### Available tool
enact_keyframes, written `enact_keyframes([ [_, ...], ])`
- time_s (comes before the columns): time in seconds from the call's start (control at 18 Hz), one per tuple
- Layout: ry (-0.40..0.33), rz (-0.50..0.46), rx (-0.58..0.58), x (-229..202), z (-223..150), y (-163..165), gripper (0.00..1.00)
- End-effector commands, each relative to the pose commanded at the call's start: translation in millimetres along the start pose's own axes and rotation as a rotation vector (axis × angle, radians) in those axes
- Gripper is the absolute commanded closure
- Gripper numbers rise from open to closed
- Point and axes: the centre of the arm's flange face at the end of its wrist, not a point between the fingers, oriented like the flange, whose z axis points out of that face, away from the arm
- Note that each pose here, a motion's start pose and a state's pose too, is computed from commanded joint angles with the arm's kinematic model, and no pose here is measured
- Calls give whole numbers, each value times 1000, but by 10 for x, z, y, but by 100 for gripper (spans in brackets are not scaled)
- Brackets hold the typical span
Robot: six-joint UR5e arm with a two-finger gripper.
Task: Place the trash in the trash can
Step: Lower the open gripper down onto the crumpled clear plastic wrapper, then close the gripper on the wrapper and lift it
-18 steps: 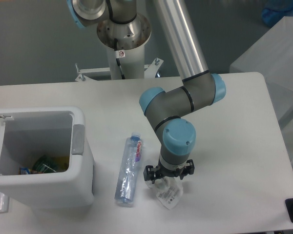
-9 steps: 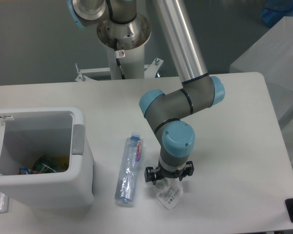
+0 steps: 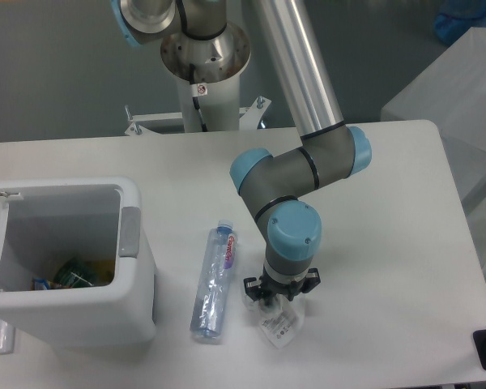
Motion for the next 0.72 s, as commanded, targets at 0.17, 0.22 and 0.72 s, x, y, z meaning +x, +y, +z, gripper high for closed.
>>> enact_keyframes([
  [0.17,1,11,2,3,-28,3,94],
  [0.22,2,11,4,4,-44,-1,96],
  [0.72,23,-4,167,-77,-1017,-17,97],
])
